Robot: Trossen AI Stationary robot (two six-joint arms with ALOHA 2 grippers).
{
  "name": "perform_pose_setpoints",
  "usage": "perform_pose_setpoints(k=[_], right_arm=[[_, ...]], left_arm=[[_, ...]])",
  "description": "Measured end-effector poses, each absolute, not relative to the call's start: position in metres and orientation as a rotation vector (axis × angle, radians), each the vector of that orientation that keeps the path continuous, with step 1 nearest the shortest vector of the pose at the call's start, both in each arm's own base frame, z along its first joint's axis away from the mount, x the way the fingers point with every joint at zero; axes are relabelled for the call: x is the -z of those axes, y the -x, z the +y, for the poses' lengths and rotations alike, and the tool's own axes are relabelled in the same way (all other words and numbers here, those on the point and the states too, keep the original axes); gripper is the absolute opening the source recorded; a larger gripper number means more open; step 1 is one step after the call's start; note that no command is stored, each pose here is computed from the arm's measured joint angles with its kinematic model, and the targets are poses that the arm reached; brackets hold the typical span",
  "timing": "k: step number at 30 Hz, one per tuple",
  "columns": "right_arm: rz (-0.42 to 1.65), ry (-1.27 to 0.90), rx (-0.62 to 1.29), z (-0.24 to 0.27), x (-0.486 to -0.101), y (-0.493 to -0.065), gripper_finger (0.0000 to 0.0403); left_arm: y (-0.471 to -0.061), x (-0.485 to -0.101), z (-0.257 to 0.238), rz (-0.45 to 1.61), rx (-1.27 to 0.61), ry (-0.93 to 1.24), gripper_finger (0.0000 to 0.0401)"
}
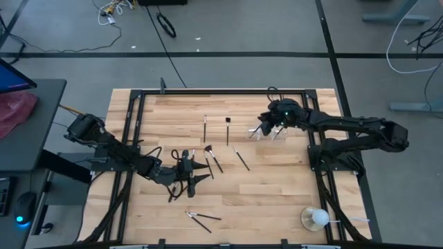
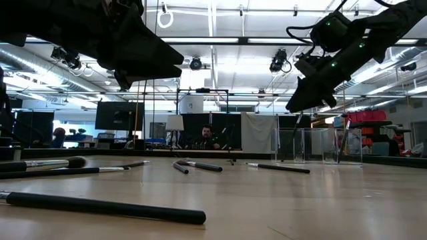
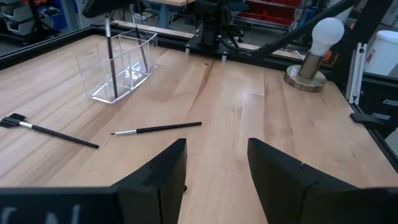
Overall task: Put items in baskets/containers
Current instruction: Put the black eyeshadow brush into the transparent organizer, then put the black powder brush into the transparent organizer
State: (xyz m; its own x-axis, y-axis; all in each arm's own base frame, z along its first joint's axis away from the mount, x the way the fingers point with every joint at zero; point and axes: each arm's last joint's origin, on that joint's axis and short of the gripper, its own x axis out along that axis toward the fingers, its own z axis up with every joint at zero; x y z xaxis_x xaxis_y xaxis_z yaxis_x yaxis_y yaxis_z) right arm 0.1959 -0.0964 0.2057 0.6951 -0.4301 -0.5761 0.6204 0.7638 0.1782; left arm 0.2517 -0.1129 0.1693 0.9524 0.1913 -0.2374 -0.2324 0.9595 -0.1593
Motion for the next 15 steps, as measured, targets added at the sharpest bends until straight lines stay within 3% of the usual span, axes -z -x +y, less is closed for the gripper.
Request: perform_pose_setpoints(k=[7,15], right_arm=[[0.433,-0.229,0.684,-0.104,-0.218,-0.197,0.0143],[0.375,-0.235,0.353,-0.057,-0.227,-0.216,0.0131]], left_arm=[[-0.252,-0.169,-0.113,0.222,-0.217,0.187,0.0177],[-0.252,-0.169,-0.114,0.227,-0.204,0.176,0.0177]])
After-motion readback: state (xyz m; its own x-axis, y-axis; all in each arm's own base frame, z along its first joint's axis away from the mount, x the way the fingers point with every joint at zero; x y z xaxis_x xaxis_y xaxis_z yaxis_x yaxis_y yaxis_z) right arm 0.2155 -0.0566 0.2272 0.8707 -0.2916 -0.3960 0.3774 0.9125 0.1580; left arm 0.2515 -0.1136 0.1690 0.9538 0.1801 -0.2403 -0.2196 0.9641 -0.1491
